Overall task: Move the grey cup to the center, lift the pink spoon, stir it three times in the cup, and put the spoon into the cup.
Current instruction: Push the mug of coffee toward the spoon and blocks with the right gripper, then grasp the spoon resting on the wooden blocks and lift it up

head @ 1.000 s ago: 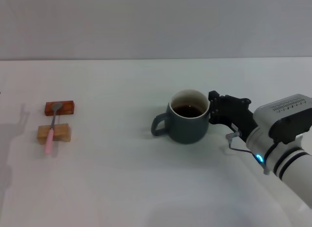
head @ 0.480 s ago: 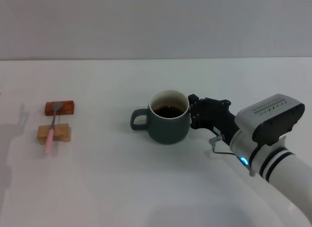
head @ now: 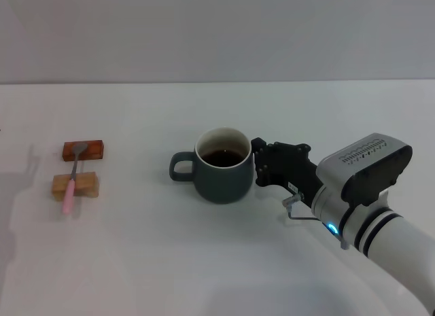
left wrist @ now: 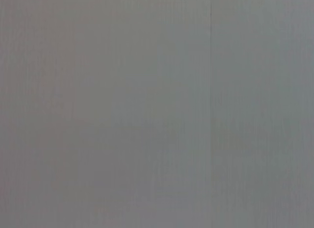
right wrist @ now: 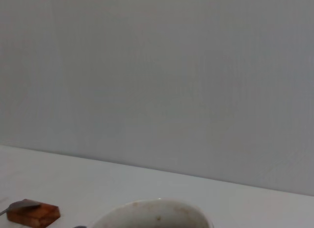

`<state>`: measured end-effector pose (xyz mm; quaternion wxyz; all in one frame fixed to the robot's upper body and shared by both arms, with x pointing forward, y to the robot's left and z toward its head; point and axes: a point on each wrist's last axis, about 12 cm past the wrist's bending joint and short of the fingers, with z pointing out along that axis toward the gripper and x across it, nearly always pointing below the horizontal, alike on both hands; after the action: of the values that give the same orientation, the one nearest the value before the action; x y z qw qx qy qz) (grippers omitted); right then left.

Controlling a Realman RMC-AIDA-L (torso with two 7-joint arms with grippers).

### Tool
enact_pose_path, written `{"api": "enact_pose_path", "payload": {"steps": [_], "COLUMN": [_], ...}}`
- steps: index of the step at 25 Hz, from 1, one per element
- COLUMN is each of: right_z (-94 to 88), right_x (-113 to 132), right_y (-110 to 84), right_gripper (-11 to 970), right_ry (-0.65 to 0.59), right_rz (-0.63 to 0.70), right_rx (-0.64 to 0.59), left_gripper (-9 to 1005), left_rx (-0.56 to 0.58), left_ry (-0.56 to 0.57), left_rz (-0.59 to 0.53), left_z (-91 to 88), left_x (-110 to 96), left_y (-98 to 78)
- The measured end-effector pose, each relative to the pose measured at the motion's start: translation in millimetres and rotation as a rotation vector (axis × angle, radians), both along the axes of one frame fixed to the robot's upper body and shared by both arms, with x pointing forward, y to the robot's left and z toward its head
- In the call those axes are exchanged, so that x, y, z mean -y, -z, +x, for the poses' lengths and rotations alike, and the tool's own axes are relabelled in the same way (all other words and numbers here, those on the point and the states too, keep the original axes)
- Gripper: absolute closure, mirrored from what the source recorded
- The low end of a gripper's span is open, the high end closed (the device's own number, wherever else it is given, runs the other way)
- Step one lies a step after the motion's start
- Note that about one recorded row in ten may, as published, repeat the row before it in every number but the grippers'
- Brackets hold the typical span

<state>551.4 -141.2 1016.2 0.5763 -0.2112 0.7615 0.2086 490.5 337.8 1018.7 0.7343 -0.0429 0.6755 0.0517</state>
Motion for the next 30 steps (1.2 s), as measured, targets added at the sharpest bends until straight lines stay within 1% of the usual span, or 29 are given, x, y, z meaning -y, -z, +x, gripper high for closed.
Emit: {"api": "enact_pose_path", "payload": {"steps": [5,10,13,16,17,18,19,21,22,23,24,25,26,27,28,29,30], "right_z": [-5.6,-7.6,-8.9,-12.1,-16.7,-16.7,-19.6,-27.7,-35.7,-35.7,-41.4,-52.5,-52.5,-57.0,-61.3,-66.3,-72.7], "right_x": [-5.3,-3.7,5.0,25.5,42.6,42.6,50.8,71.8,89.7,89.7,100.5,121.1,121.1,128.5,135.6,144.2,156.3], "right_y": [-0.1,-0.1,1.4,3.2,4.3,4.3,4.4,5.1,6.9,6.9,8.8,13.0,13.0,14.7,16.6,18.9,22.1], "right_gripper": [961,961,961,961,961,961,961,961,961,961,961,961,961,961,961,961,961], "right_ry": [-0.055,-0.052,-0.025,0.052,0.122,0.122,0.154,0.234,0.301,0.301,0.343,0.421,0.421,0.45,0.476,0.508,0.554], "right_rz": [-0.016,-0.006,0.001,0.03,0.058,0.058,0.072,0.097,0.107,0.107,0.107,0.098,0.098,0.093,0.085,0.074,0.056], "right_rx": [0.023,0.034,0.049,0.085,0.112,0.112,0.129,0.169,0.196,0.196,0.205,0.217,0.217,0.22,0.22,0.218,0.211], "left_gripper": [172,172,172,172,172,172,172,172,172,172,172,172,172,172,172,172,172], "left_rx": [-0.001,-0.004,-0.007,-0.009,-0.01,-0.011,-0.014,-0.019,-0.026,-0.026,-0.029,-0.031,-0.031,-0.023,-0.023,-0.019,-0.013], "left_ry": [0.0,-0.002,-0.005,-0.007,-0.006,-0.003,0.002,0.009,0.031,0.031,0.043,0.065,0.065,0.086,0.086,0.09,0.107], "left_rz": [0.0,0.0,0.0,0.0,0.0,0.001,0.002,0.004,0.008,0.008,0.01,0.005,0.005,-0.033,-0.033,-0.055,-0.087], "left_z": [-0.1,-1.2,-2.4,-3.3,-3.4,-3.7,-4.1,-5.6,-8.3,-8.3,-10.3,-15.6,-15.6,-25.5,-25.5,-30.5,-43.3], "left_x": [-0.1,-0.7,-1.3,-1.8,-1.6,-1.3,-0.5,0.7,4.2,4.2,5.8,9.0,9.0,12.5,12.5,13.4,16.1], "left_y": [0.2,0.9,1.5,2.0,2.1,2.4,2.9,4.0,5.8,5.8,6.7,8.5,8.5,9.7,9.7,10.2,12.0]}}
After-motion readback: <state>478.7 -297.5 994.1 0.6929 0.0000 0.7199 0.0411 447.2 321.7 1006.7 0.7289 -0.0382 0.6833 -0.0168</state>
